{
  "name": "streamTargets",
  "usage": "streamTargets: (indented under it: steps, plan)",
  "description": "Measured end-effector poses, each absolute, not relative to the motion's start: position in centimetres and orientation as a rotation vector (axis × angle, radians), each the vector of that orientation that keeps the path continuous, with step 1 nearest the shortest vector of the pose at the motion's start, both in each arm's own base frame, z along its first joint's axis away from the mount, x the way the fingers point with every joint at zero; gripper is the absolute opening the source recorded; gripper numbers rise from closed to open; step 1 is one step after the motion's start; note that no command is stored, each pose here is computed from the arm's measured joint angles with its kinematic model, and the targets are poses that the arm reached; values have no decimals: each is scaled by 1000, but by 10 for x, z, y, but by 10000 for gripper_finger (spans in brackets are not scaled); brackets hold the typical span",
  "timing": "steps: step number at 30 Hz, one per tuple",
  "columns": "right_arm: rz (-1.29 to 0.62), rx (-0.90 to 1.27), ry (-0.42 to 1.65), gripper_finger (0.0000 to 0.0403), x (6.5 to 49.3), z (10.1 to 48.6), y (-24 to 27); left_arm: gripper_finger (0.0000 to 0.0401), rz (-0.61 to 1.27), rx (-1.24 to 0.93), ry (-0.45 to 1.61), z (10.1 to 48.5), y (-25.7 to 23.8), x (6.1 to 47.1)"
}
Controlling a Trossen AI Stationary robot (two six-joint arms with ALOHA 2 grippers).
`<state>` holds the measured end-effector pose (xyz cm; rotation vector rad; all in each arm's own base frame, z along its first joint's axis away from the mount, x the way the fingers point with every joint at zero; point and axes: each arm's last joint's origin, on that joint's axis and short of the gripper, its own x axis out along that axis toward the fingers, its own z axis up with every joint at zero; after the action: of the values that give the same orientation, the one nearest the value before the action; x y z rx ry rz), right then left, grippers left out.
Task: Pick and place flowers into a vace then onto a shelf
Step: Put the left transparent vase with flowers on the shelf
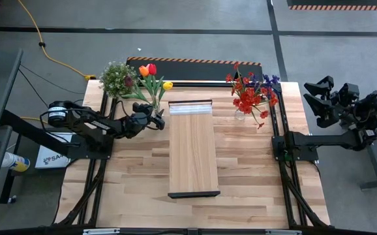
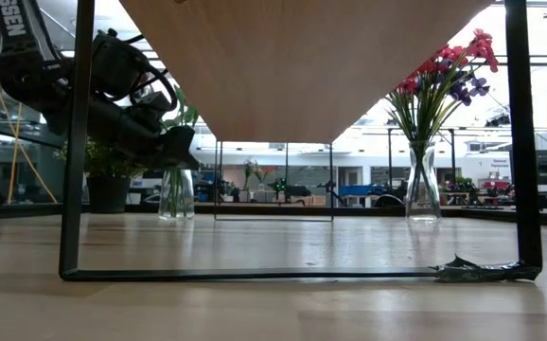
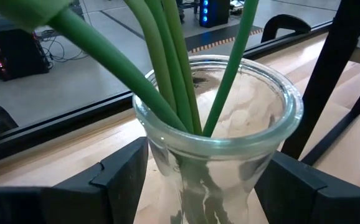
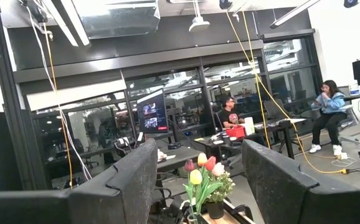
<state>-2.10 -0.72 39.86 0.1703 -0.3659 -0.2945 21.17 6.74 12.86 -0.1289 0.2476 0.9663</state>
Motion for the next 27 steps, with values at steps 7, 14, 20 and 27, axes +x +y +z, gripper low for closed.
streamTargets:
  steps: [7, 14, 20, 27]
  plan:
    - [-294, 171, -366, 222, -21, 399, -7, 298, 967, -129, 248, 129, 67, 212]
    - [-294, 172, -366, 222, -21, 399, -7, 278, 983, -126, 244, 129, 68, 211]
    - [-294, 173, -366, 222, -21, 399, -7, 208, 1001, -132, 232, 129, 68, 211]
    - [-294, 173, -366, 222, -21, 399, -7, 203, 1003, -146, 217, 130, 68, 211]
